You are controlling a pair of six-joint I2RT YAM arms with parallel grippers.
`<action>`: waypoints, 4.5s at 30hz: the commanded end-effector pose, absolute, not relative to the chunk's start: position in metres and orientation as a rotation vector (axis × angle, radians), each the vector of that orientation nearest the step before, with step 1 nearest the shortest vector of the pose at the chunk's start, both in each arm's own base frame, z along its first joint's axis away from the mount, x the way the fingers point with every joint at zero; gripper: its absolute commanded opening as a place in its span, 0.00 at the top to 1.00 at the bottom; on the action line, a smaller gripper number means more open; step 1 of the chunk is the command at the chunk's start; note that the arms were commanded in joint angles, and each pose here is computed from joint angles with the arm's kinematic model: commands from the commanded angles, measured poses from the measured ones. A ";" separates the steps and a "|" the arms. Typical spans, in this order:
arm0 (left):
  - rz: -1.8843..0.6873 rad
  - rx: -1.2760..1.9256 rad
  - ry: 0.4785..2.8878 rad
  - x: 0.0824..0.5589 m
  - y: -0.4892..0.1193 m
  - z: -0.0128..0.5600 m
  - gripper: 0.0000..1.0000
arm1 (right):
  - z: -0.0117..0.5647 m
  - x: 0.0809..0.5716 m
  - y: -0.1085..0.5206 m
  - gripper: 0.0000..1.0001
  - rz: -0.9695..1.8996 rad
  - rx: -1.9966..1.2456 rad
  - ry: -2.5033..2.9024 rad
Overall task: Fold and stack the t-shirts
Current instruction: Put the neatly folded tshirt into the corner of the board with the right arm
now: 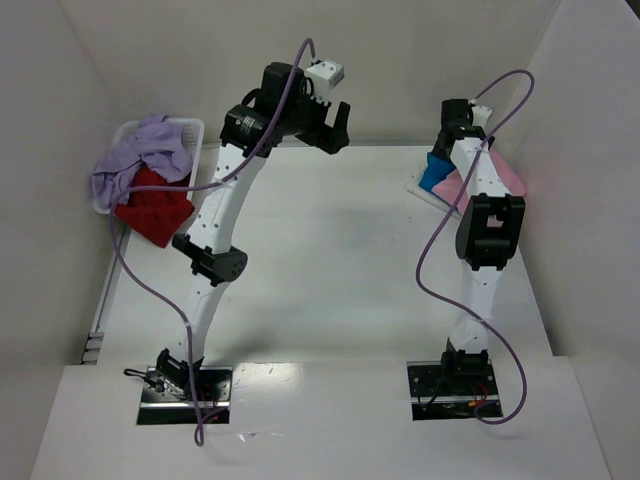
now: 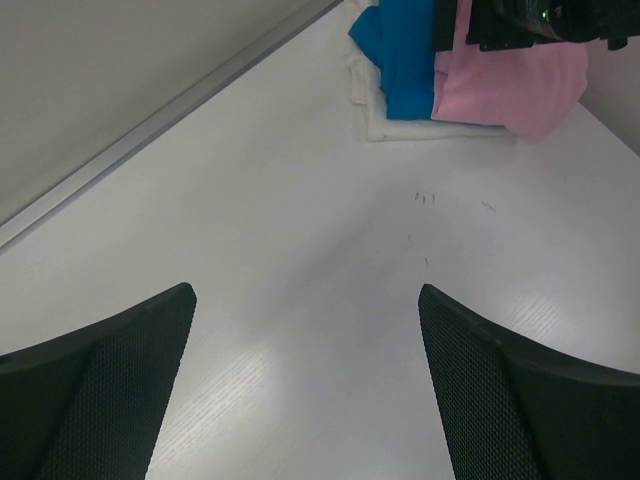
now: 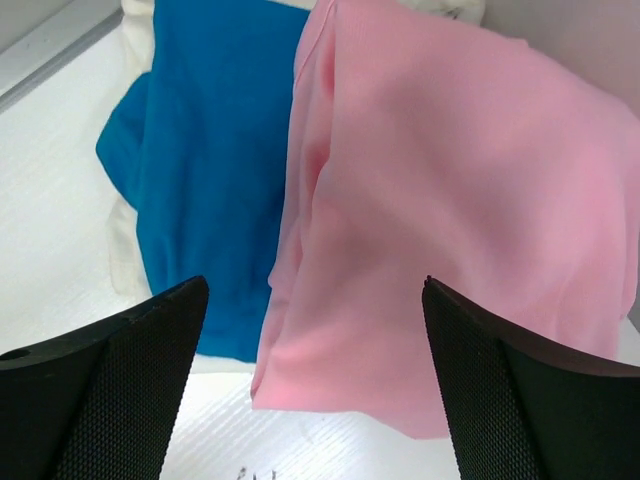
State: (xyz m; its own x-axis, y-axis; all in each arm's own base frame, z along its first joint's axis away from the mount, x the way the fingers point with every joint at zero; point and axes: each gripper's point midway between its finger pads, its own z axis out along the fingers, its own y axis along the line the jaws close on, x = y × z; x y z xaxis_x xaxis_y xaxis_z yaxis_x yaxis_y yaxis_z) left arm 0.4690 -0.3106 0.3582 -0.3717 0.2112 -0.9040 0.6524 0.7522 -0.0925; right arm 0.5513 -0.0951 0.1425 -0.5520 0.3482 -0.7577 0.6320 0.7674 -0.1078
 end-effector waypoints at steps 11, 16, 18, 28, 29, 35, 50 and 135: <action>-0.466 0.634 1.877 0.437 -0.274 0.413 0.00 | 0.094 0.550 -0.126 0.11 -0.622 0.788 2.244; -0.475 0.638 1.866 0.432 -0.273 0.419 0.00 | 0.084 0.553 -0.130 0.26 -0.663 0.759 2.255; -0.475 0.638 1.866 0.432 -0.273 0.419 0.00 | 0.084 0.553 -0.130 0.38 -0.663 0.759 2.255; -0.487 0.646 1.884 0.436 -0.274 0.412 0.00 | 0.124 0.555 -0.138 0.99 -0.693 0.761 2.179; -0.487 0.646 1.884 0.436 -0.274 0.412 0.00 | 0.138 0.559 -0.138 0.99 -0.683 0.757 2.151; -0.496 0.652 1.882 0.435 -0.275 0.412 0.00 | 0.180 0.574 -0.142 0.99 -0.661 0.749 2.060; -0.489 0.664 1.898 0.435 -0.275 0.407 0.00 | 0.164 0.618 -0.086 0.99 -0.576 0.551 2.106; -0.533 0.279 2.027 0.350 -0.176 0.306 0.00 | 0.117 0.506 -0.130 1.00 -0.331 0.838 2.110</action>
